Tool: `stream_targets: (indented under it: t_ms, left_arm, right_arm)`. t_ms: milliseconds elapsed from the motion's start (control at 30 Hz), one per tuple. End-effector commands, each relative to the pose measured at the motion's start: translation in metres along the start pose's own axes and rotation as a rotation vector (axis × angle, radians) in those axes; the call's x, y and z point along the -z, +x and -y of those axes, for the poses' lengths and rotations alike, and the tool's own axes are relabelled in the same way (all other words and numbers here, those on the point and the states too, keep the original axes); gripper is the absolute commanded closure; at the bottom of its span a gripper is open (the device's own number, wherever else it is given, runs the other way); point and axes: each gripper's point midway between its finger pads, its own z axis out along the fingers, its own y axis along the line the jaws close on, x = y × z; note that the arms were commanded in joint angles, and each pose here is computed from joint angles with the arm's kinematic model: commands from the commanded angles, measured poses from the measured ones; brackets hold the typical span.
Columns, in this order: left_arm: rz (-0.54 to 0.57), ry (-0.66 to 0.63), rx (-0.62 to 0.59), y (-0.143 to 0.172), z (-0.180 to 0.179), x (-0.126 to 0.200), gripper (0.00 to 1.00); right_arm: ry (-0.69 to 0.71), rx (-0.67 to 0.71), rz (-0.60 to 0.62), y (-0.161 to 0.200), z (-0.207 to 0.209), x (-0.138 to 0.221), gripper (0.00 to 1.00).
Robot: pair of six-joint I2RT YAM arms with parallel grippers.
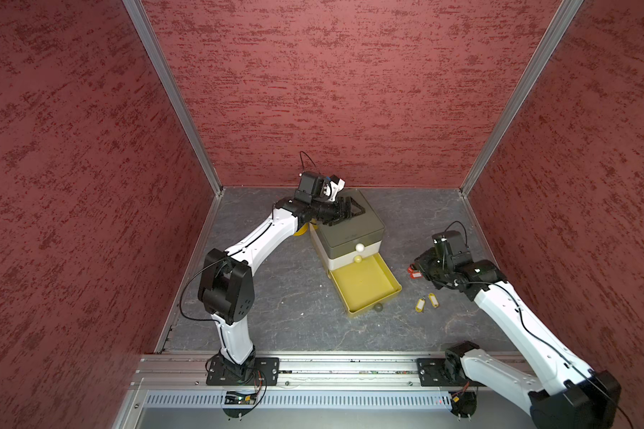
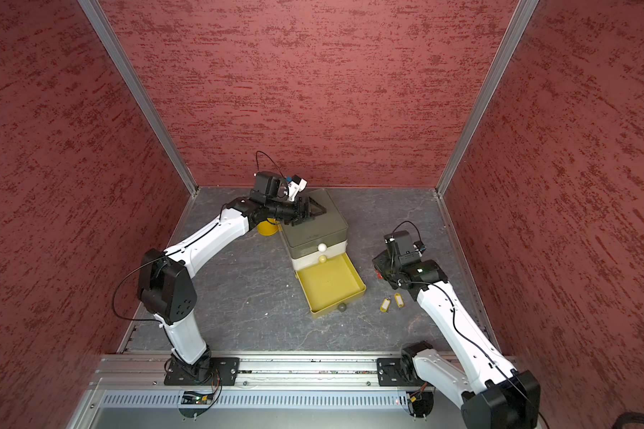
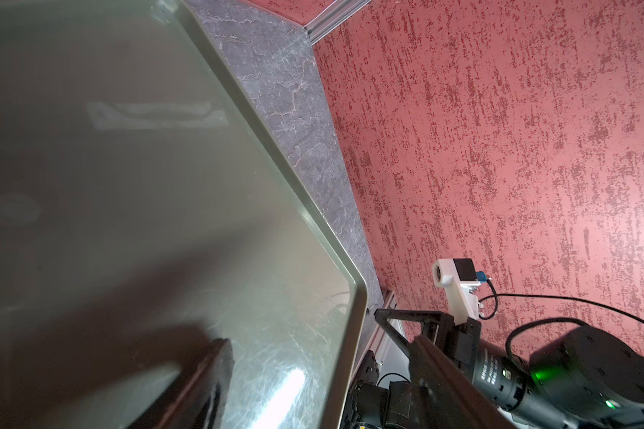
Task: Take the keys out of the drawer
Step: Pick up the key from the drawer, then place the key at the center of the board.
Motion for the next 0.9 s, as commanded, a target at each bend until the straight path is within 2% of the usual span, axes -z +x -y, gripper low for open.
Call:
stream_targets:
  t_ms: [0,500,867]
  left_arm:
    - [-0.081,-0.089,0.086,0.027,-0.024,-0.004,0.21]
    - [-0.107,-0.108,0.096,0.034,-0.035,-0.009,0.21]
    - [-0.11,-0.121,0.101,0.037,-0.039,-0.009,0.21]
  right_arm:
    - [0.007,0.001,-0.028,-0.003,0.012,-0.002,1.0]
    - [0.077,-0.116,-0.006,-0.043,0.06,-0.028,1.0]
    - [0.104,-0.154,0.004,-0.065,0.079,-0.038,1.0]
